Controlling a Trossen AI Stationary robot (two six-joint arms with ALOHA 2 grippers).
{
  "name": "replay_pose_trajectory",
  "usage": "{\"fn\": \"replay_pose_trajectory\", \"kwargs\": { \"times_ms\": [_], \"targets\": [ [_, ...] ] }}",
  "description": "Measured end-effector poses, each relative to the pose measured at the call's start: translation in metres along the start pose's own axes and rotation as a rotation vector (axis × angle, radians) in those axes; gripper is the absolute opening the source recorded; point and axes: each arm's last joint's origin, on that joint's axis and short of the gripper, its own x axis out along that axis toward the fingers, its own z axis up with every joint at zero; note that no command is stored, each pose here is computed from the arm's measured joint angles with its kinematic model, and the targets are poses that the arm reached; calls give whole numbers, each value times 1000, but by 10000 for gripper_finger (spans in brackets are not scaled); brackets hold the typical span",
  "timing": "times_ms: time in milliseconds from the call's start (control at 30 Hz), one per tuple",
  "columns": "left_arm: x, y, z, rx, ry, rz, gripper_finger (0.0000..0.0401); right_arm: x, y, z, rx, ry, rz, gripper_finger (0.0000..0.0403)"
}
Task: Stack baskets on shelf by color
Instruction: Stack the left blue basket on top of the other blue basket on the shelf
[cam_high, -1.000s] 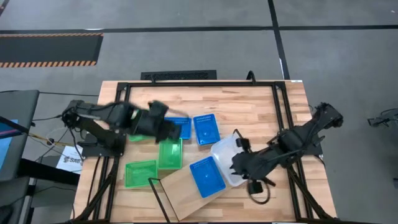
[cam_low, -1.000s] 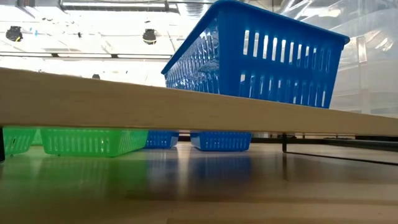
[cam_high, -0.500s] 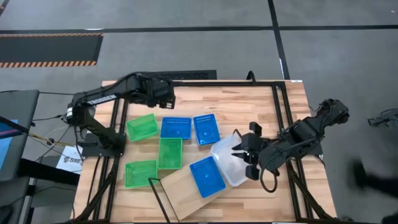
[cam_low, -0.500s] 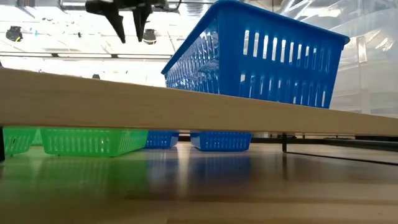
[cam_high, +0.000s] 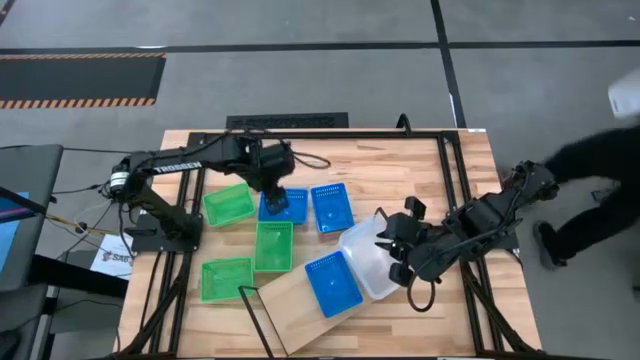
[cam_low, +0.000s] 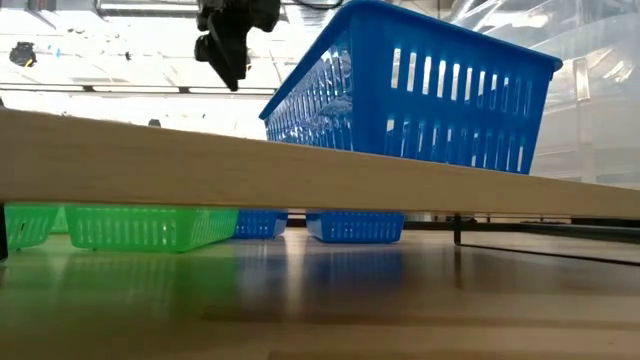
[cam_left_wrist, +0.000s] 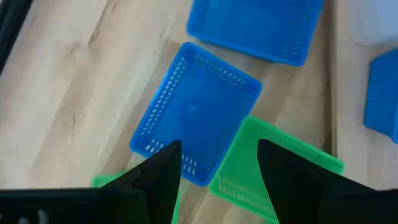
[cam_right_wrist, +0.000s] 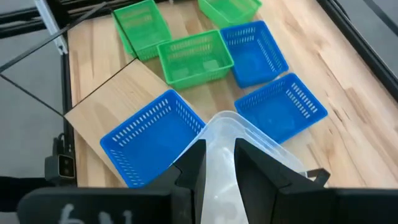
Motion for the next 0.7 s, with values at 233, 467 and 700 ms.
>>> {"fn": "replay_pose_trajectory", "kwargs": {
  "times_ms": [233, 467, 700],
  "targets": [
    [41, -35, 9, -5, 39, 92, 198, 0, 0, 0, 37, 0, -1, 106],
    [83, -54, 15, -67, 102, 122, 198, -4, 5, -5, 25, 7, 16, 106],
    [101, -61, 23, -157, 48, 138, 198, -8, 8, -10, 10, 19, 23, 106]
  ]
}}
